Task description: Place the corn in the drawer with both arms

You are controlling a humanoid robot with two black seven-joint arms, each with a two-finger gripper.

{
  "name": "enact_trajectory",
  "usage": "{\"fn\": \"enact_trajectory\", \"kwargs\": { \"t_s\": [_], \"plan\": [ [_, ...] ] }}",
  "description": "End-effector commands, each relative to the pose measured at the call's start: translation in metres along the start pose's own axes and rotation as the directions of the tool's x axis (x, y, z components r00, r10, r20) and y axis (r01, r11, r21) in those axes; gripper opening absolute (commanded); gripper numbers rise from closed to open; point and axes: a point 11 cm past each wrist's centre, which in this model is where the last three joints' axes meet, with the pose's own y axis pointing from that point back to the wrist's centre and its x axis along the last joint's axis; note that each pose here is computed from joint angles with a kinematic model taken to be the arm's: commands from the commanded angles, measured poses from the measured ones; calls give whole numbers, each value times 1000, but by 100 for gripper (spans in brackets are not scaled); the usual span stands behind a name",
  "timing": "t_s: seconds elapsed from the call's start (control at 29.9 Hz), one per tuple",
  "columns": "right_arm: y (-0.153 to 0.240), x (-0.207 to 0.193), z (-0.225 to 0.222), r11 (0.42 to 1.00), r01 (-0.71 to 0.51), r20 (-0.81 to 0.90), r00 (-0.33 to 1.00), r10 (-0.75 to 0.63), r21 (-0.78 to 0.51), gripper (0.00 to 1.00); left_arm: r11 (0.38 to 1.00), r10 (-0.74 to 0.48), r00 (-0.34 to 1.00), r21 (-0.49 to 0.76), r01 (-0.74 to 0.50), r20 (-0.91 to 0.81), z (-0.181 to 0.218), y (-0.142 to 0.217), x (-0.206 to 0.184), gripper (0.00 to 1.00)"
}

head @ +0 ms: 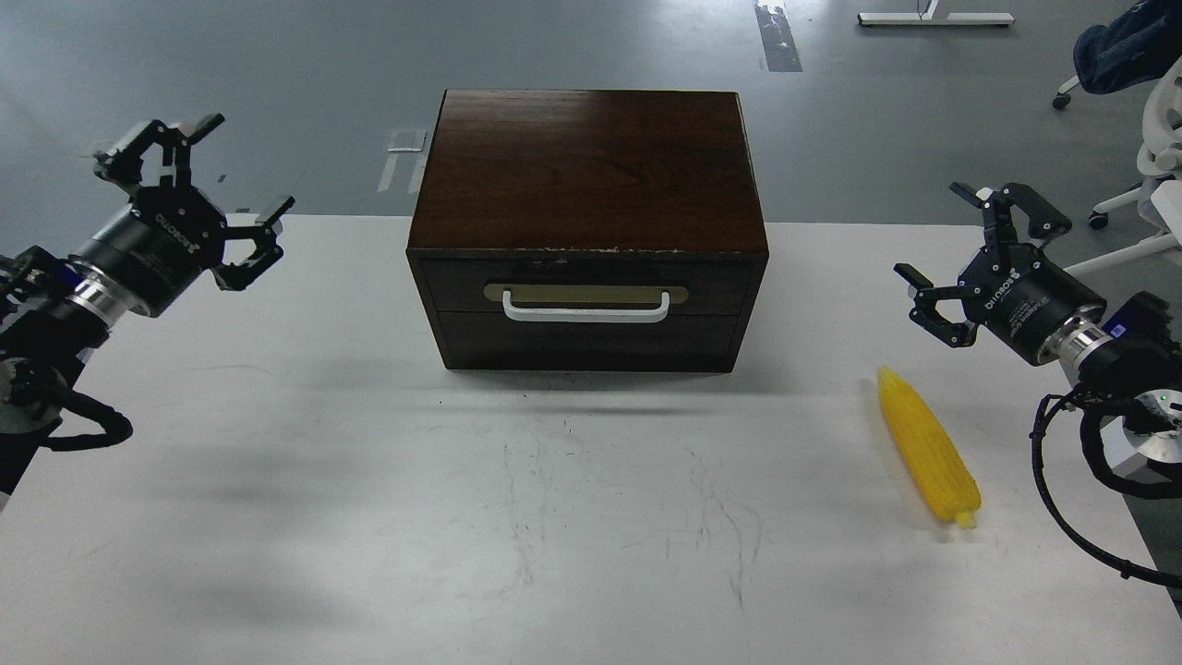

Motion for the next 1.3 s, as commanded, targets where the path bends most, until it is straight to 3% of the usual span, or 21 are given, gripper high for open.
{"fn": "enact_trajectory", "kwargs": {
  "t_s": [0.0,0.1,0.17,0.3,0.37,0.53,0.64,0.7,0.84,0.94,1.1,1.27],
  "plan": [
    [0,0,0,1000,2,0,1000,-2,1,100,990,-134,965,-1,138,225,39,-30,-32,98],
    [0,0,0,1000,0,-1,1000,0,0,100,963,-258,873,33,269,414,54,-48,-68,98],
    [1,0,0,1000,0,-1,1000,0,0,100,904,-378,759,35,426,530,62,-66,-117,98],
    [1,1,0,1000,-2,-1,1000,2,-1,100,807,-499,590,93,583,635,58,-81,-179,98],
    [3,3,-2,1000,-7,-4,1000,7,1,100,712,-563,426,154,685,708,48,-85,-226,98],
    [4,4,-3,1000,-10,-7,1000,10,3,100,595,-566,84,337,729,820,12,-96,-279,98],
    [4,4,-3,1000,-10,-7,1000,10,3,100,533,-548,-167,496,685,819,-22,-99,-300,98],
    [4,4,-3,1000,-10,-7,1000,10,3,100,503,-550,-262,565,653,793,-37,-98,-305,98],
    [6,6,-1,1000,-16,-6,1000,16,-1,100,374,-551,-583,801,468,597,-81,-89,-307,98],
    [5,6,-1,1000,-15,-7,1000,15,-2,100,304,-520,-706,877,373,481,-106,-84,-311,98],
    [5,6,-1,1000,-15,-9,1000,15,0,100,306,-412,-840,922,239,354,-127,-91,-309,98],
    [5,6,-1,1000,-15,-9,1000,15,0,100,330,-397,-861,925,188,316,-132,-99,-301,98]
  ]
}}
